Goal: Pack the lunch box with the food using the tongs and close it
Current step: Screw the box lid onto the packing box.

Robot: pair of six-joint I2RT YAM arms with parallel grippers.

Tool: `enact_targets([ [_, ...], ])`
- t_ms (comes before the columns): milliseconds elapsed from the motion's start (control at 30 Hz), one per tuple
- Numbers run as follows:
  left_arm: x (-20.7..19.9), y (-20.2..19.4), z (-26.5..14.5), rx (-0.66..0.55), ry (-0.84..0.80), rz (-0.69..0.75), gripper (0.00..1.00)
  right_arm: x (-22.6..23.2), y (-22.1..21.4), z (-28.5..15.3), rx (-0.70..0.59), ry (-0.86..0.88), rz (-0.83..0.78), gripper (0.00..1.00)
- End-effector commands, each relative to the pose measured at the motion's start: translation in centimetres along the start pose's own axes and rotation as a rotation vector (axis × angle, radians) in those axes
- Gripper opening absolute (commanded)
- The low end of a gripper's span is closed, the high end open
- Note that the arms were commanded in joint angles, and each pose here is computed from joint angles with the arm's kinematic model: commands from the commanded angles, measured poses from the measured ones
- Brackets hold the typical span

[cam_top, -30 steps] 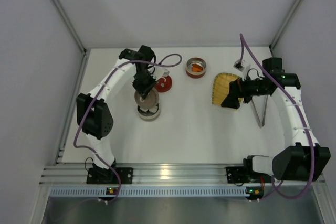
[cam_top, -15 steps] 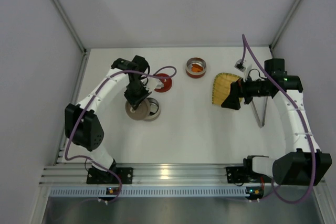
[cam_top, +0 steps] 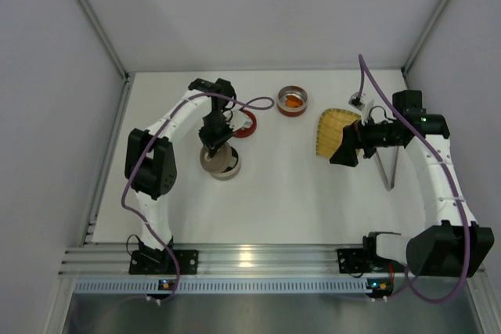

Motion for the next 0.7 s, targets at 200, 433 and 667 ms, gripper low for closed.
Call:
enact_targets([
  [200, -1.3, -2.1, -0.7, 0.124, -0.088, 0.003, 0.04, 0.1, -0.1, -0.1, -0.02, 0.017, -0.024, 0.99],
  [433, -1.7, -0.6, -1.0, 0.07, -0.118, -0.026, 0.16, 0.1, -0.2, 0.1, -0.027, 0.028, -0.012, 0.99],
  [667, -2.4, 0.4, -0.8, 0.04, -0.174, -0.053, 0.18, 0.3, -0.3, 0.0, -0.028, 0.025, -0.017, 0.99],
])
Point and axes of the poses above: each gripper's point midway between its finger pads, its own z axis out along the fingers, its own x axis along the line the jaws close on, y = z × x, the point moved 2 cm from there along -z, back along the fingers, and after that the axes turned 7 degrees about -z, right-handed, at the moved point
